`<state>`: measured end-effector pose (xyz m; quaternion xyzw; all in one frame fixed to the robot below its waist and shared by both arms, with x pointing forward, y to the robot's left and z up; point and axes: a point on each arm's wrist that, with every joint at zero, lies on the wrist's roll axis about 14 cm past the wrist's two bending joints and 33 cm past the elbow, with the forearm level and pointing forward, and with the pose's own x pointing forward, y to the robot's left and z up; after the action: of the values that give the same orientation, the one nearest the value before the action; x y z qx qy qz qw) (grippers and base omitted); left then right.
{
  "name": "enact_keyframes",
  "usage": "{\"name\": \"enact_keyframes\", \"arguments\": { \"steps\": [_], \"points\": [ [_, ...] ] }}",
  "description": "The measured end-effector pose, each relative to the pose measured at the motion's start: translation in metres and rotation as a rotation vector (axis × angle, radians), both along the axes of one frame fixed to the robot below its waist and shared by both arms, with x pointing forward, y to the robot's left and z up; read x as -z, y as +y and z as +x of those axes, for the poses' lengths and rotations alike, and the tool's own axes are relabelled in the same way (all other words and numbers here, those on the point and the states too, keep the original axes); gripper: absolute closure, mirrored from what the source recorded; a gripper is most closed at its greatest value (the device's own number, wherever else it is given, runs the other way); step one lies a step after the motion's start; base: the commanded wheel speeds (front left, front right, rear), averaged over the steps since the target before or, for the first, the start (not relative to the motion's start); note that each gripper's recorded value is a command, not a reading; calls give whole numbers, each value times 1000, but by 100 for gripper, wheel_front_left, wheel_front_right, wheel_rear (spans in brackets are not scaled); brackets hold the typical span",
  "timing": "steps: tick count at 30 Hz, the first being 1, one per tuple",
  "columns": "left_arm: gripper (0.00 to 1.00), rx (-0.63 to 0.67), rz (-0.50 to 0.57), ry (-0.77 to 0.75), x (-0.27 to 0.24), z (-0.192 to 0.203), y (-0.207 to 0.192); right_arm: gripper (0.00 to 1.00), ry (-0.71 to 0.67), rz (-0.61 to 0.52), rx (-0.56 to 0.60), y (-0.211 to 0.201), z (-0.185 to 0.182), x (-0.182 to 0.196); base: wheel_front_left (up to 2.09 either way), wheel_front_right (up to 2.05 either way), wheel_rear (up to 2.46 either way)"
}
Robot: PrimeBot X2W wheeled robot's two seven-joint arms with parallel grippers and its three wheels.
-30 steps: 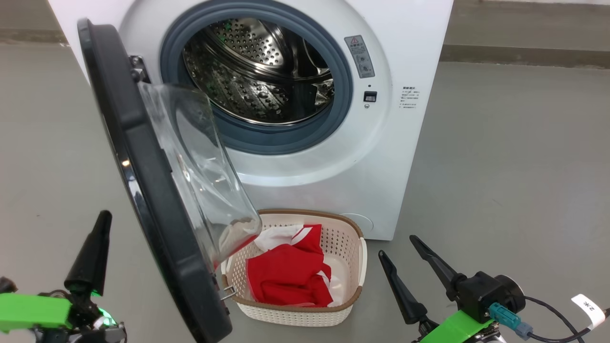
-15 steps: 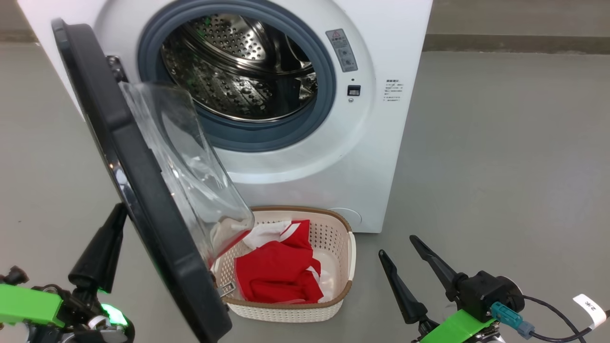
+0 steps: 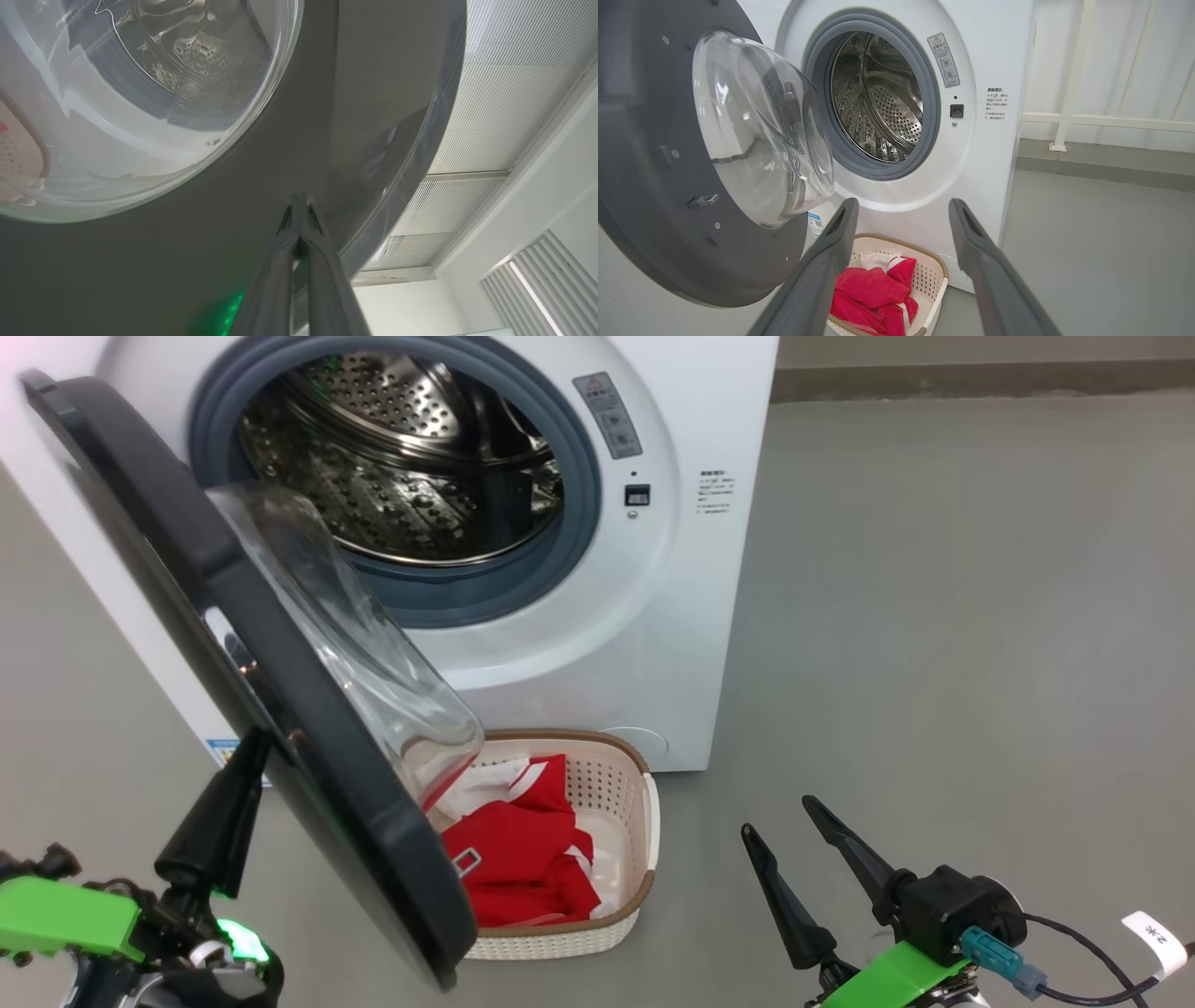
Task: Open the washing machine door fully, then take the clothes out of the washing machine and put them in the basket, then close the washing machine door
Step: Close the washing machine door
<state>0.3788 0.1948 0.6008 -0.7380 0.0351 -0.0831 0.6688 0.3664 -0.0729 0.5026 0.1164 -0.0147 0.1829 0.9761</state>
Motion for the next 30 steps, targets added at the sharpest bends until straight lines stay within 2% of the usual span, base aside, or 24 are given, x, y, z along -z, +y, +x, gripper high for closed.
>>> {"name": "enact_keyframes", "arguments": {
  "steps": [22,30],
  "points": [
    [100,108,-57,-54,-11,62,-53,0,23,-8,107,-37,12,8,0,0,0],
    [100,120,-91,-73,-13,108,-79,0,35,-17,149,-52,23,13,0,0,0]
  ]
}}
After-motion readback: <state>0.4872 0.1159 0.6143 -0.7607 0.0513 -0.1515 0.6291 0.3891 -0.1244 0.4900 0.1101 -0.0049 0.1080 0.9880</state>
